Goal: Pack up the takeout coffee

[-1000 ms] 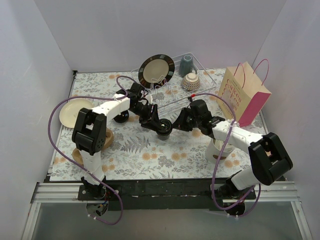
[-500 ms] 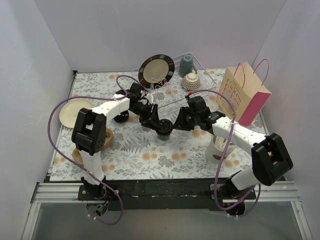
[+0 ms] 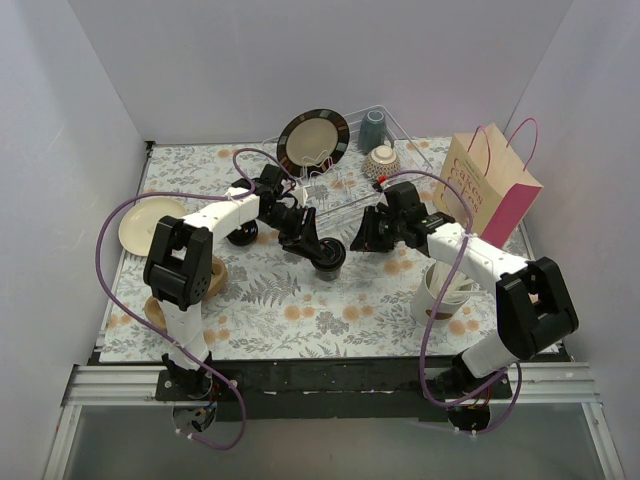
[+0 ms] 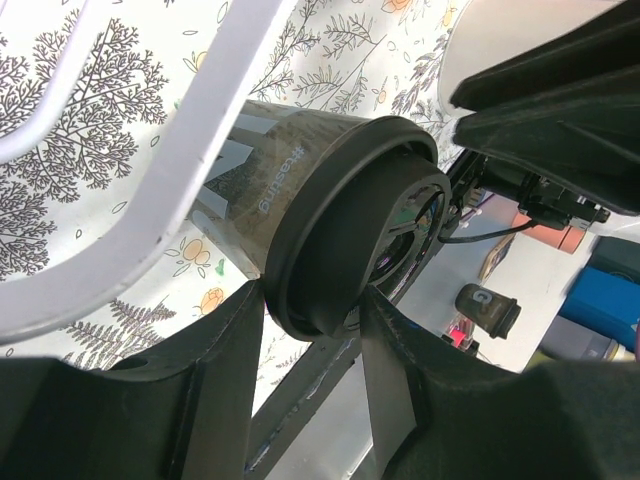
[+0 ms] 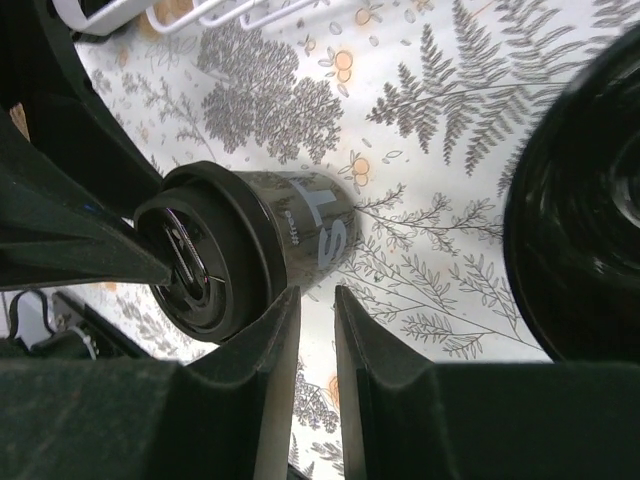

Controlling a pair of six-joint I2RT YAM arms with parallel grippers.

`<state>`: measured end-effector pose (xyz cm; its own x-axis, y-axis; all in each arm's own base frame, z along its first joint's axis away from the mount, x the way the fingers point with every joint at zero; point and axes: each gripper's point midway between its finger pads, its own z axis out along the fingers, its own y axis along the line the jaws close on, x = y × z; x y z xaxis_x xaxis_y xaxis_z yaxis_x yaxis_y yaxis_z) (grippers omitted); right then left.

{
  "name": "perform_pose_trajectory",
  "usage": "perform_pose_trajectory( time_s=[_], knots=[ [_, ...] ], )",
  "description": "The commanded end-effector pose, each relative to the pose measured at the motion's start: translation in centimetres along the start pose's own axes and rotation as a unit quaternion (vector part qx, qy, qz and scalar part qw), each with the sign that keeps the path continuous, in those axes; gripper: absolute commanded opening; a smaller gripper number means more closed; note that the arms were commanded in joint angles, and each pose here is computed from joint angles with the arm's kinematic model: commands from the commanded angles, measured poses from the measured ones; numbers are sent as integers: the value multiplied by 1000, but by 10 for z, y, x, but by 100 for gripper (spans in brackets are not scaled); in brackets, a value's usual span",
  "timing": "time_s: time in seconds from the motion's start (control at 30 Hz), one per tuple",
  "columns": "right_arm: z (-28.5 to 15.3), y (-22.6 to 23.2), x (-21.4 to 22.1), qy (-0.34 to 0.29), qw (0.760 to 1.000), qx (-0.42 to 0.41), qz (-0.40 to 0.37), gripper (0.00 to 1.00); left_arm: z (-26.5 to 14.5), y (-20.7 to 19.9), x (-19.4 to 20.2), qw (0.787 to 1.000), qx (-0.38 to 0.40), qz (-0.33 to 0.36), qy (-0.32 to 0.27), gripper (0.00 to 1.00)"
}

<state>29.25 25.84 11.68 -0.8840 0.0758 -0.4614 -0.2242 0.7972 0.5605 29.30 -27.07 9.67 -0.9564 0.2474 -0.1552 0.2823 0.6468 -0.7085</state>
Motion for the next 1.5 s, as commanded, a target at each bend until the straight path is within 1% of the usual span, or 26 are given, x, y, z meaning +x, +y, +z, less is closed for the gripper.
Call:
perform_pose_trajectory(
  time_s=[0.0, 0.17, 0.33, 0.43, 0.73, 1.03, 1.47],
  knots=[
    [2, 28, -14, 6, 997, -76, -33, 29, 21, 113, 12, 978, -206, 24, 23, 36],
    [1, 35, -16, -3, 995, -98, -34, 31, 23, 117, 13, 976, -213, 31, 28, 36],
    [-4, 28, -24, -20, 996, -77, -28, 31, 23, 118, 10, 975, -215, 39, 28, 36],
    [-7, 30, -29, -29, 996, -82, -27, 31, 25, 115, 6, 975, -213, 49, 24, 36],
    [-1, 29, -25, -15, 995, -93, -23, 32, 32, 112, 5, 974, -215, 59, 32, 36],
    [9, 14, -30, -18, 997, -74, -14, 32, 37, 115, 10, 974, -215, 63, 40, 36],
    [15, 14, -35, -19, 997, -79, -15, 32, 43, 117, 18, 971, -222, 70, 54, 36]
  ],
)
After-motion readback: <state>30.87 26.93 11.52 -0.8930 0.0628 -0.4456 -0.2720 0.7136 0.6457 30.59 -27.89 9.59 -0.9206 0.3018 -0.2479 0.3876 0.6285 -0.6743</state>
